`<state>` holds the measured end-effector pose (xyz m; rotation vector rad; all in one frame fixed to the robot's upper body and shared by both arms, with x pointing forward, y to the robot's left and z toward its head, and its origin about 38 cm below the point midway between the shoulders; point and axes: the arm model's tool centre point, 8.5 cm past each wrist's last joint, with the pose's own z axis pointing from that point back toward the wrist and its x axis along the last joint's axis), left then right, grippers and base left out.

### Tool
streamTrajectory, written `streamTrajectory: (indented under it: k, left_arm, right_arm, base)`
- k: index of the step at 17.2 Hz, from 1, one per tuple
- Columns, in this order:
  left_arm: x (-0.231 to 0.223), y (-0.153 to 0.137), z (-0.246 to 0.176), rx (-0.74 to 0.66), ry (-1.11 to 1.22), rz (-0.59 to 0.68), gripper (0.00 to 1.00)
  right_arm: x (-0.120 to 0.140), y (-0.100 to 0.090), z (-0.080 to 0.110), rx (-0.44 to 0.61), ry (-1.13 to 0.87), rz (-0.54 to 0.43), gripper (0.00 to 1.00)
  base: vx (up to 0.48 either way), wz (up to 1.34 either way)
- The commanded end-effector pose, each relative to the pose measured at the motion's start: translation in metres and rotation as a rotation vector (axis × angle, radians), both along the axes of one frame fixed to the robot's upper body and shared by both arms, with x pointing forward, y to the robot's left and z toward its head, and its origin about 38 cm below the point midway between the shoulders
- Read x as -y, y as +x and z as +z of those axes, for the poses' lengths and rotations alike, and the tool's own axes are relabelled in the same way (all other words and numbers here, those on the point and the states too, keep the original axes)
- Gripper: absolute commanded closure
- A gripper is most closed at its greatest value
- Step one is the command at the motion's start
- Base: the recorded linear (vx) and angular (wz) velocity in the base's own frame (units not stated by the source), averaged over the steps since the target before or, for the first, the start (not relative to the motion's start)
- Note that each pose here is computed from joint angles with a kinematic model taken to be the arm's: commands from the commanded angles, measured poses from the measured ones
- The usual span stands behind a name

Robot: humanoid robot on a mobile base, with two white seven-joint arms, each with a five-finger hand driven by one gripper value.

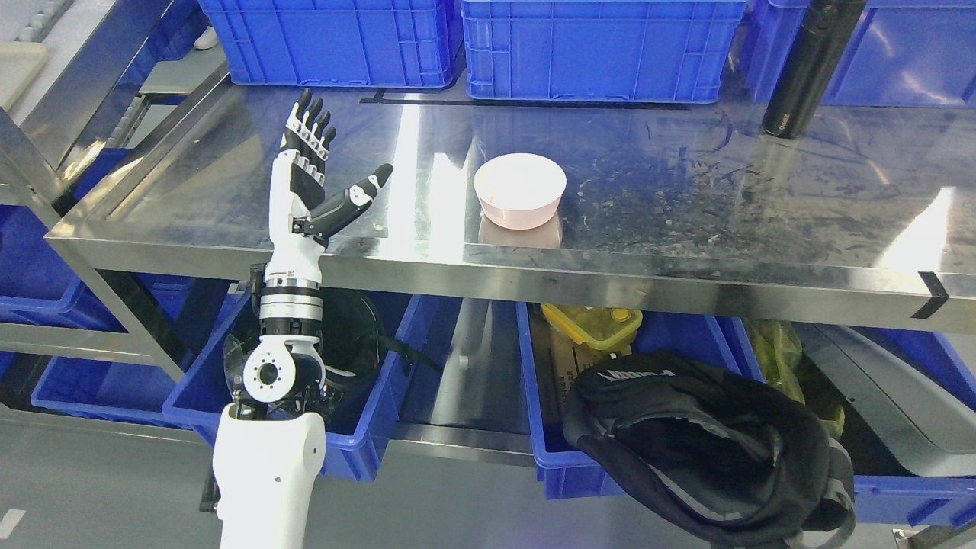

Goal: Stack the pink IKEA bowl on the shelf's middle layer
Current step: 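Swing the left hand forward toward the pink bowl on the shelf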

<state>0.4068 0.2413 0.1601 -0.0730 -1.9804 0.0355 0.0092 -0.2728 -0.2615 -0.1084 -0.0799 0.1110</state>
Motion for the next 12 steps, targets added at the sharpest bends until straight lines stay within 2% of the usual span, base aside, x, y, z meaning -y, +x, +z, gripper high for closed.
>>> streamTrajectory:
  k: [1, 3, 5, 8, 10, 12]
  left_arm:
    - [0.041, -0.002, -0.005, -0.017, 0.042, -0.131, 0.00]
    - [0.036, 0.003, 0.008, 0.028, 0.056, -0.146, 0.00]
    - [-0.012, 0.019, 0.049, 0.120, 0.210, -0.122, 0.00]
    - [-0.067, 0.033, 0.116, 0.200, 0.621, -0.109, 0.00]
    - [-0.061, 0.036, 0.113, 0.150, 0.970, -0.173, 0.00]
    - [-0.032, 0.043, 0.105, 0.117, 1.245, -0.279, 0.00]
  right_arm:
    - [0.011, -0.009, 0.001, -0.006, -0.017, 0.000, 0.00]
    - [0.011, -0.009, 0.001, -0.006, -0.017, -0.001, 0.00]
    - [0.011, -0.009, 0.001, -0.006, -0.017, 0.000, 0.00]
    - [0.011, -0.009, 0.001, -0.006, -0.017, 0.000, 0.00]
    - [0.011, -0.009, 0.001, -0.006, -0.017, 0.000, 0.00]
    - [0.011, -0.009, 0.001, -0.006, -0.017, 0.000, 0.00]
  base:
    - [-0.016, 0.00]
    - [-0.029, 0.00]
    - [-0.041, 0.00]
    - [-0.038, 0.00]
    - [-0.023, 0.00]
    - [-0.008, 0.00]
